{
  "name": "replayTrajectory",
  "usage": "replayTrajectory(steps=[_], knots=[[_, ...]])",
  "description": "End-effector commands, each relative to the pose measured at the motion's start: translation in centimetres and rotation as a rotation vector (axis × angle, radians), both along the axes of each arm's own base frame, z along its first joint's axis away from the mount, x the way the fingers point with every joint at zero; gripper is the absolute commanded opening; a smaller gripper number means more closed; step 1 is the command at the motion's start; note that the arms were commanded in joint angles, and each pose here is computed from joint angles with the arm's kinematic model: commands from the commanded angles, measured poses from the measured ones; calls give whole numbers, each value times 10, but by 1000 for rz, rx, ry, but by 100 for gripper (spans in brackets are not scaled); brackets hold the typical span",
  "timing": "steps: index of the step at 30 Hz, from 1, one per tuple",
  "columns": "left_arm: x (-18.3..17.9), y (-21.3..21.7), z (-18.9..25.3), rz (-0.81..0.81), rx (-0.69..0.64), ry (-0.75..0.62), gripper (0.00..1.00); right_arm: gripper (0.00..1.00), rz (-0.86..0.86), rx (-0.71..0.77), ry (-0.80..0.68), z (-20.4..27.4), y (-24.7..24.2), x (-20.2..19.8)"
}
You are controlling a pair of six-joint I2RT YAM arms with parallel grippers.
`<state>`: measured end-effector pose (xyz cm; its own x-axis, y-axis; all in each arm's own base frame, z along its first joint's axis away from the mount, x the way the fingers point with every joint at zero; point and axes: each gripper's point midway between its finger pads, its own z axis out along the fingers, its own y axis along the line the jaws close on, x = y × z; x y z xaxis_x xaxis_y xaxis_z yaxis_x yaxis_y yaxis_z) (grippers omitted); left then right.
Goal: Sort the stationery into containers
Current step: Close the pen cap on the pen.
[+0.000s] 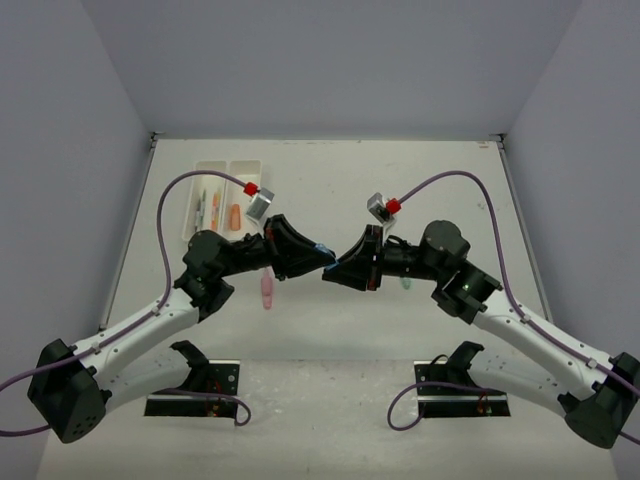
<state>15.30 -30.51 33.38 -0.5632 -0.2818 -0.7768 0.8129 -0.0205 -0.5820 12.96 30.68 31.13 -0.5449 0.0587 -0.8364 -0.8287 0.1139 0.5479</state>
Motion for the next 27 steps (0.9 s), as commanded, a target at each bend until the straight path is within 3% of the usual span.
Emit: replayTrajectory(steps=[1, 12, 16, 18, 20, 27], knots=[[9, -9, -25, 27, 91, 2, 0, 0, -21, 149, -108, 81, 8, 2], [-30, -20, -64, -69, 148, -3, 0, 0, -100, 234, -180, 120, 18, 26], [-17, -14, -77, 25, 210, 15, 0, 0, -82, 248, -193, 114, 16, 21], [-8, -8, -59, 100, 213, -23, 31, 0, -55, 229, -181, 99, 18, 18], [2, -1, -37, 178, 222, -61, 74, 0, -31, 214, -166, 86, 19, 14], [15, 15, 39, 315, 143, -190, 79, 0, 8, 184, -127, 57, 17, 4]])
